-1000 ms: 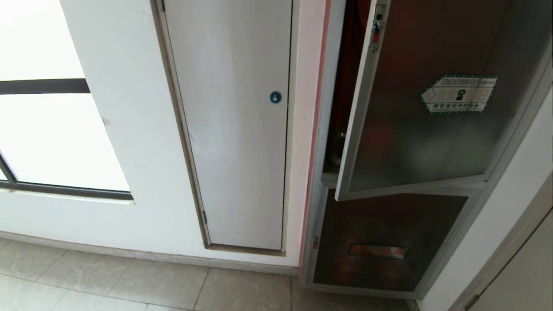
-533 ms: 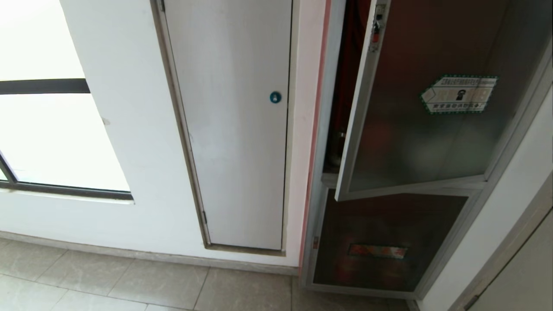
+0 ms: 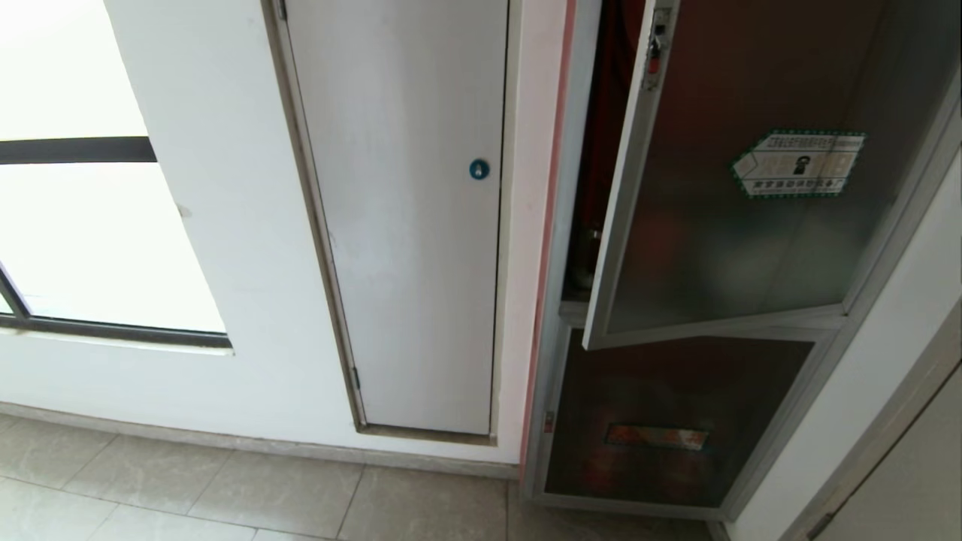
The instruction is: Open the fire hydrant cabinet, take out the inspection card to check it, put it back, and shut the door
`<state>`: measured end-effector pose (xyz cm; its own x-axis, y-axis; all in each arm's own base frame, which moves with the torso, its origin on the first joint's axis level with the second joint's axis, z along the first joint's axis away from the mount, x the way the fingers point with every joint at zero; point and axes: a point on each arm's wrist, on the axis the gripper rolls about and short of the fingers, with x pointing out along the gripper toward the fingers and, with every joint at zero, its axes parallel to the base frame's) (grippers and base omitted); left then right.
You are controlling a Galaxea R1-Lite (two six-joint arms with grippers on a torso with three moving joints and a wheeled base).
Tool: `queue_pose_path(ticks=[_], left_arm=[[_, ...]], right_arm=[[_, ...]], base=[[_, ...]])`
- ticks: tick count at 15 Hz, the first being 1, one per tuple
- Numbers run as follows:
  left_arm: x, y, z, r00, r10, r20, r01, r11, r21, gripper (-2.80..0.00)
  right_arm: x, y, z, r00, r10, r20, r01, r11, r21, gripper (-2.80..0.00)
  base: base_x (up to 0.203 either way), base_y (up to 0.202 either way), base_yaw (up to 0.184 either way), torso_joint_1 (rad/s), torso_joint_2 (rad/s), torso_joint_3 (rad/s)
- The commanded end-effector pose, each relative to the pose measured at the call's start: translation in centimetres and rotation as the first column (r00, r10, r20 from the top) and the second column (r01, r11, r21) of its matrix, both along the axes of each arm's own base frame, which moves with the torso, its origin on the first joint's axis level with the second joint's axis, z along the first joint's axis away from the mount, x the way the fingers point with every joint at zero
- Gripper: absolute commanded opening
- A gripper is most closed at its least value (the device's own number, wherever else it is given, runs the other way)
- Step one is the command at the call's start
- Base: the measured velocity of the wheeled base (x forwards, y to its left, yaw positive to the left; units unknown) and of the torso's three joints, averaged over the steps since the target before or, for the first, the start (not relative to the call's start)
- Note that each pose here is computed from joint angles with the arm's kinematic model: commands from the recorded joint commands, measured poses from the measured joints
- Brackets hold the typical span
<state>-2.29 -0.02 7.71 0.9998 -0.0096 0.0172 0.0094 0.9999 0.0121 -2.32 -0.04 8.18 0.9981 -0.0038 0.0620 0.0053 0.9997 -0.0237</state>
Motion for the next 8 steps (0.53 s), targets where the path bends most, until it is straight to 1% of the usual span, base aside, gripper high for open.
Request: queue_pose_path(ticks=[1,5,8], left_arm=[[0.04,0.00,-0.17,1.000,0.000,-0.005,0.000,1.000,0.000,-2.80],[0.04,0.00,-0.17,1.000,0.000,-0.005,0.000,1.000,0.000,-2.80],[0.04,0.00,-0.15,1.000,0.000,-0.003,0.000,1.000,0.000,-2.80]], right_arm=[[0.02,0.00,-0.27,1.000,0.001,-0.024,-0.001,1.000,0.001,-2.80],[0.02,0.00,-0.67,0.998,0.002,-0.063,-0.002,1.000,0.001,-2.80],[0.02,0.01,-0.67,0.998,0.004,-0.063,-0.004,1.000,0.004,-2.80]], base=[[0.000,0.000,0.000,0.000,0.00,0.000],[0.000,0.000,0.000,0.000,0.00,0.000],[0.000,0.000,0.000,0.000,0.00,0.000]])
